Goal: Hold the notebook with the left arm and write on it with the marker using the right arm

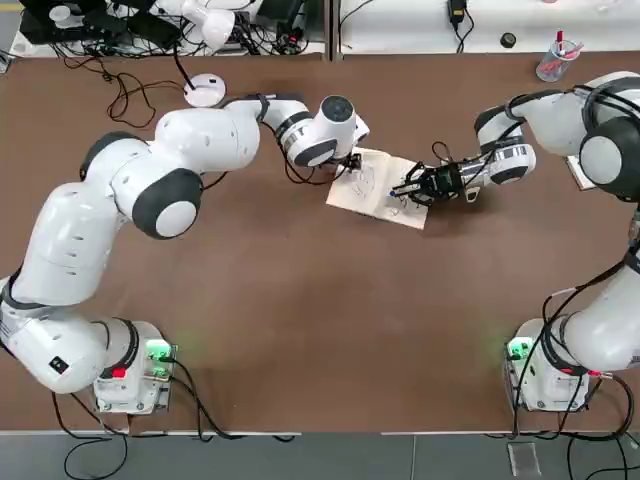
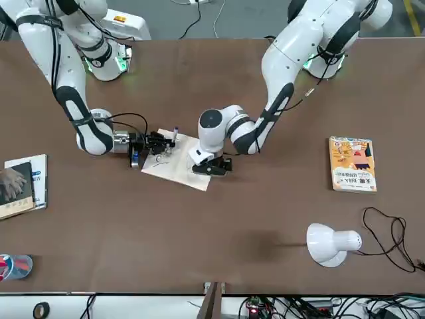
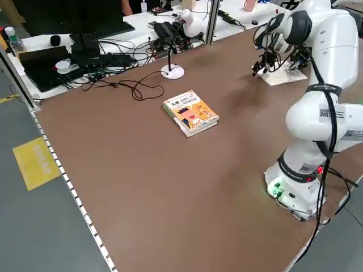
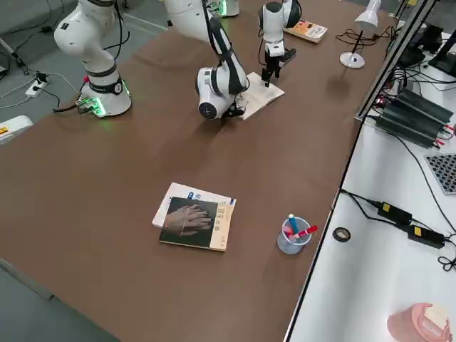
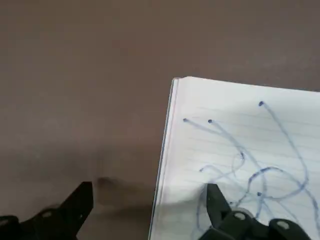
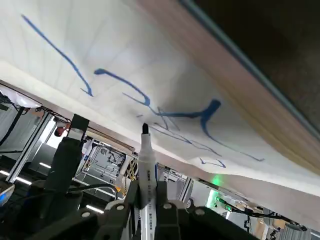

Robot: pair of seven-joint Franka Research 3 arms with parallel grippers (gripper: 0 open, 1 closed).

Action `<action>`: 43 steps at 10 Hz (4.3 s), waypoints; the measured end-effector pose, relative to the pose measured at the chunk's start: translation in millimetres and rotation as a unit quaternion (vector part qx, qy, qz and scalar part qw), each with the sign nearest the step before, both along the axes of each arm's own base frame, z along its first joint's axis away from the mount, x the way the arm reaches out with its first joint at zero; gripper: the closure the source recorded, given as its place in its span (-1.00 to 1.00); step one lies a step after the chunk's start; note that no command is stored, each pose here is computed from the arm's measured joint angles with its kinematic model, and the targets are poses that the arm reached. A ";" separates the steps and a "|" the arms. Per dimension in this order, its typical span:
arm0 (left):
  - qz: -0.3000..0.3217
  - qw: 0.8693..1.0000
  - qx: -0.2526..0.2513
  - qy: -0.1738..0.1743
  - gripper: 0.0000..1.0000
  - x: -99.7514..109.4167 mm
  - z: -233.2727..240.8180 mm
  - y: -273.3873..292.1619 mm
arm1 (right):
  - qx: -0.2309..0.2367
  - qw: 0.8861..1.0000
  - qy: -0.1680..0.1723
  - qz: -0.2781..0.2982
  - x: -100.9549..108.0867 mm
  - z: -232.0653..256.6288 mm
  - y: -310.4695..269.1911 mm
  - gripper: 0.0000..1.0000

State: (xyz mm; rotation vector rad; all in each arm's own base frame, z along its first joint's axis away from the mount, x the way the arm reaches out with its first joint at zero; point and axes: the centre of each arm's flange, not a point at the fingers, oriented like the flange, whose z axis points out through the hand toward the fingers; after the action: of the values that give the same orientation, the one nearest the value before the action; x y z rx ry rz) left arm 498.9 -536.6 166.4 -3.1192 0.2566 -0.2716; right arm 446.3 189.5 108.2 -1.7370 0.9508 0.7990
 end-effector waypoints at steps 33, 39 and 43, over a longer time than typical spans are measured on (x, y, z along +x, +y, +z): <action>0.000 1.000 -0.001 -0.001 -1.00 0.5 1.0 -0.5 | 0.014 1.000 -0.003 -0.008 -3.0 -4.3 21.3 0.67; 0.000 1.000 -0.001 -0.001 -1.00 0.5 1.0 -0.5 | 0.014 1.000 -0.002 -0.008 -3.7 -4.6 22.8 0.67; 0.000 1.000 -0.001 -0.001 -1.00 0.5 1.0 -0.5 | 0.014 1.000 -0.002 -0.008 -3.7 -4.6 22.7 0.67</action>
State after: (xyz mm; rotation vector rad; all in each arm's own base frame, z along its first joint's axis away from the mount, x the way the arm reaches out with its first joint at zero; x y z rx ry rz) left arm 499.4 -537.1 167.4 -3.1209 0.2564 -0.2749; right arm 442.7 212.2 103.5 -1.7038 0.9457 0.7939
